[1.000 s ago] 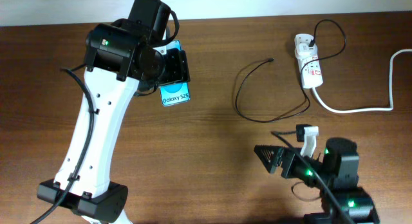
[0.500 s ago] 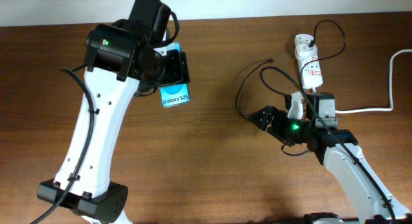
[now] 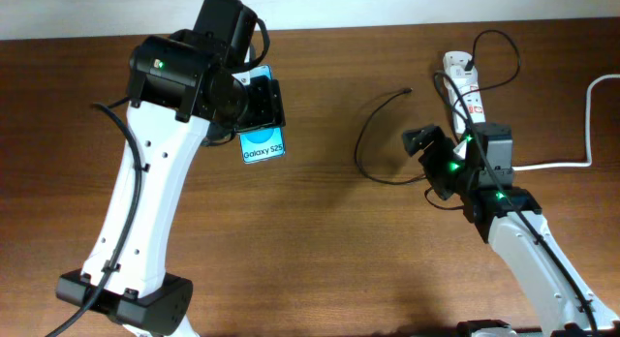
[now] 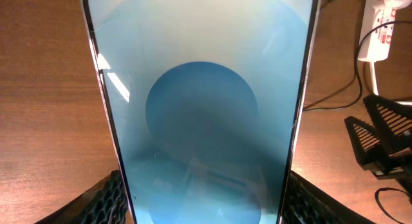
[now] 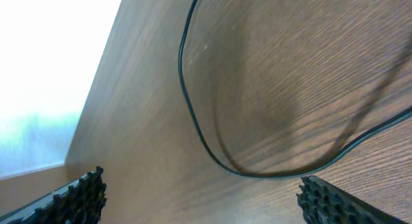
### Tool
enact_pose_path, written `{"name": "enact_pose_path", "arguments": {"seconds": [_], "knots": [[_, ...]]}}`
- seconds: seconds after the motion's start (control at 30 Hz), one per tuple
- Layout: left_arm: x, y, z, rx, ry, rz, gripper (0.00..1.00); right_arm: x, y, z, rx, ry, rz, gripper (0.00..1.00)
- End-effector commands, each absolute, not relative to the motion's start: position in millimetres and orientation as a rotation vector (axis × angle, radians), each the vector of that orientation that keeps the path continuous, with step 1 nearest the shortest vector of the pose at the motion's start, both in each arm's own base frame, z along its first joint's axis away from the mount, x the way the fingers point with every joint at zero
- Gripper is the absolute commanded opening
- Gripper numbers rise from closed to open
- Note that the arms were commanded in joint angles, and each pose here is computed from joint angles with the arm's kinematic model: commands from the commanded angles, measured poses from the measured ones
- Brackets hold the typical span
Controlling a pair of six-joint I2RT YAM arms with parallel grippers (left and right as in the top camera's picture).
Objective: Plug charger to phone and switch on socket
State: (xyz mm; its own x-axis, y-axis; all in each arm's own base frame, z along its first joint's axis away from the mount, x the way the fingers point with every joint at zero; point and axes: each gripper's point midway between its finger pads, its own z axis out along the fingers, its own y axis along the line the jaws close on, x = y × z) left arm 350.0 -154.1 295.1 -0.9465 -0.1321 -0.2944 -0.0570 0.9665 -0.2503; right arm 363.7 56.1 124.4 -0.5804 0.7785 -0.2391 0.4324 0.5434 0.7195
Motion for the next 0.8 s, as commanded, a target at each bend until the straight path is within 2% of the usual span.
{"name": "enact_pose_path", "arguments": {"seconds": [0.0,0.13,0.2,0.33,0.43,0.5,0.67,0.77], "knots": [[349.2,-151.3,301.1,-0.145,2.783,-0.344,0.18,372.3,31.6,138.2,1.1,2.177,0.689,0.98],[348.5,-151.1,300.8,-0.146,2.786,-0.343,0.18,378.1,10.0,174.9,1.117,2.224,0.48,0.98],[348.5,-151.2,300.8,-0.145,2.786,-0.342,0.18,387.5,7.8,175.3,1.089,2.302,0.412,0.98],[348.5,-151.0,300.7,-0.145,2.786,-0.342,0.18,431.9,22.1,126.1,1.1,2.398,0.478,0.98],[346.7,-150.3,299.9,-0.146,2.794,-0.338,0.18,444.6,28.4,92.8,1.24,2.394,0.539,0.99],[346.7,-150.3,299.9,-0.146,2.794,-0.338,0.18,453.5,27.8,99.0,1.22,2.356,0.556,0.98],[343.6,-154.8,300.0,-0.16,2.808,-0.379,0.18,442.8,27.6,92.7,1.243,2.401,0.528,0.99],[340.2,-163.0,301.2,-0.243,2.822,-0.463,0.2,436.0,49.0,97.3,1.081,2.505,0.652,0.98]]}}
